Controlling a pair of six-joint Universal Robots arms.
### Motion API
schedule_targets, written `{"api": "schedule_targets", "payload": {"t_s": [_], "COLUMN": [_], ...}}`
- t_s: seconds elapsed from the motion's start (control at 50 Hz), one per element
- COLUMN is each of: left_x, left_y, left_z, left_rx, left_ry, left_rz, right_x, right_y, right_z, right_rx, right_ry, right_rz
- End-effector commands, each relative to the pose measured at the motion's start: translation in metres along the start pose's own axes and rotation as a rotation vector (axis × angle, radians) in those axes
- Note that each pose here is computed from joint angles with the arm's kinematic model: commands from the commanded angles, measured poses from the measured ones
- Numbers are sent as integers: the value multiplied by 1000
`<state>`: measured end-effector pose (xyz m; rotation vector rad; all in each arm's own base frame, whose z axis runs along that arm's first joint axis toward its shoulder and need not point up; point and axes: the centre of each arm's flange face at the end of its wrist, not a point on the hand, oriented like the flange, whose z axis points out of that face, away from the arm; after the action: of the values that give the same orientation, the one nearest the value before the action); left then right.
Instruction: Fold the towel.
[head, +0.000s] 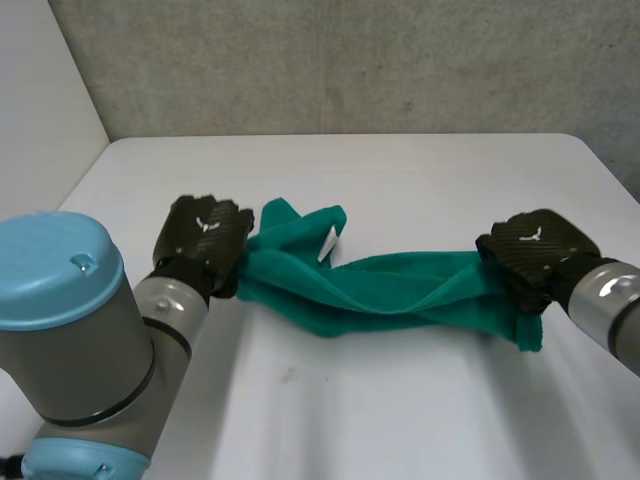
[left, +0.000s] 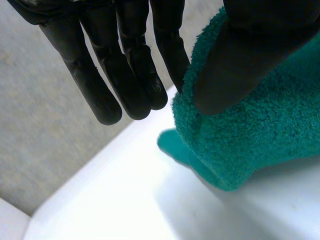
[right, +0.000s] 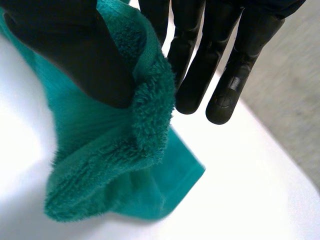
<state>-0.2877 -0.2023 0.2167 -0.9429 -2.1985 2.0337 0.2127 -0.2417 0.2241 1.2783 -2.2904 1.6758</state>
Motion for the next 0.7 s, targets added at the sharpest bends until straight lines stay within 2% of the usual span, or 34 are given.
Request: {"api": "schedule_targets", "payload": {"t_s": [0.02,0.06,0.12,0.14,0.2,0.22,0.28,0.32,0.34,0.38,0.42,0.5,0.52,0.6,0.62,0.66,0.68,0.7], "left_x": [6,3,-7,-16,-29,-53,-72,-78,-89,-94,-92,-76,-76,-40,-24,-14,9,10], "left_y": [16,8,-18,-39,-64,-104,-139,-151,-167,-174,-170,-125,-124,-54,-37,-29,-8,-7], "left_z": [24,40,73,87,95,100,95,90,80,68,62,56,56,28,15,8,-10,-10], "left_rx": [-39,-6,84,155,239,383,539,595,677,732,737,602,601,385,337,315,258,257], "left_ry": [4,-19,-79,-117,-154,-232,-306,-334,-387,-432,-442,-405,-405,-307,-253,-222,-139,-139], "left_rz": [9,0,-29,-47,-68,-105,-141,-156,-182,-205,-212,-190,-190,-148,-135,-129,-125,-125], "right_x": [8,22,37,44,88,97,112,126,128,131,124,109,104,82,82,77,75,72], "right_y": [11,-5,-37,-52,-117,-128,-144,-175,-186,-187,-181,-163,-159,-131,-131,-121,-117,-114], "right_z": [41,63,73,75,71,69,65,43,29,20,20,31,33,44,44,47,48,49], "right_rx": [-125,-78,33,88,388,448,566,768,825,827,789,710,691,587,587,550,539,524], "right_ry": [-9,46,133,174,422,467,546,632,657,664,632,557,537,441,441,422,414,405], "right_rz": [-18,-23,-31,-29,48,65,98,118,114,113,114,110,109,109,109,112,113,113]}}
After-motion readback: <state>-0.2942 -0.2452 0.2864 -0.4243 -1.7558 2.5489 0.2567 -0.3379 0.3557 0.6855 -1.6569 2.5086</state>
